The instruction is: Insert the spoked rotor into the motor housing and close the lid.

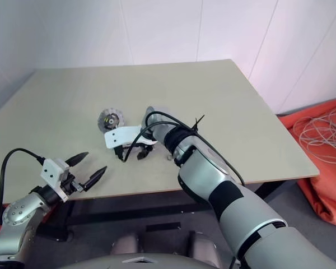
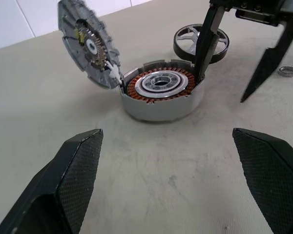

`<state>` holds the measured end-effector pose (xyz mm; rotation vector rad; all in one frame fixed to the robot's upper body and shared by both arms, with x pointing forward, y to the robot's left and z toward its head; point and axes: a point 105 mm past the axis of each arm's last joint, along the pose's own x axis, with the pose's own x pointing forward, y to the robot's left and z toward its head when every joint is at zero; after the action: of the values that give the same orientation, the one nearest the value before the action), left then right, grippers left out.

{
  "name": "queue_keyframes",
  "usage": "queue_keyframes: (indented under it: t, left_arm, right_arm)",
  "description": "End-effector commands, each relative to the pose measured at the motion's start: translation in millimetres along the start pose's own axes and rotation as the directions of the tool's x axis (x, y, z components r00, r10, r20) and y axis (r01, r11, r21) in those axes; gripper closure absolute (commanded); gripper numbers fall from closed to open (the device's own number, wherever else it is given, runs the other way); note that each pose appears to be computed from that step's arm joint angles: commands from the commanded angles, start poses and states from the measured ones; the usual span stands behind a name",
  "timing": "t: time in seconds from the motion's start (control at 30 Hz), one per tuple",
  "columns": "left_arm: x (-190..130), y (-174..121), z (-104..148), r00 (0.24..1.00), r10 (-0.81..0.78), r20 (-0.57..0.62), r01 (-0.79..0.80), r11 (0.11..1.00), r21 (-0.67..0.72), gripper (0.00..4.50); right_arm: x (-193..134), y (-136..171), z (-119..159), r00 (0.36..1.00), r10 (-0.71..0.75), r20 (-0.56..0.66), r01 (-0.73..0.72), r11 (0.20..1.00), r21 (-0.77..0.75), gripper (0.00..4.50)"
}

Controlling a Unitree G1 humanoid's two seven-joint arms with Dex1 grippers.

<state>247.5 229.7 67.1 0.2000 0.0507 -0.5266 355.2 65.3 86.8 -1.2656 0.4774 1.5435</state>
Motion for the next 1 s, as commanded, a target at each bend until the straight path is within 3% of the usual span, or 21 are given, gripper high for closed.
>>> queue_keyframes:
  t: [0.03, 0.17, 0.6, 1.0]
  left_arm:
    - [2, 3, 13, 0.999, 0.010, 0.040, -0.011, 0.999, 0.034, 0.00]
    - [3, 2, 14, 0.999, 0.010, 0.042, -0.012, 0.999, 0.035, 0.00]
    - [8, 2, 15, 0.999, -0.004, 0.044, 0.002, 0.999, 0.034, 0.00]
    - [17, 5, 15, 0.998, -0.040, 0.043, 0.039, 0.998, 0.040, 0.00]
  right_arm:
    - [-4, -6, 8, 1.000, -0.020, -0.007, 0.019, 0.999, -0.028, 3.04]
    - [-2, -5, 9, 1.000, -0.023, -0.009, 0.022, 0.999, -0.027, 4.46]
    - [-23, -14, 19, 0.998, -0.038, 0.049, 0.040, 0.999, -0.036, 4.48]
    - [-37, 5, 16, 0.997, 0.013, 0.082, -0.011, 1.000, -0.017, 4.48]
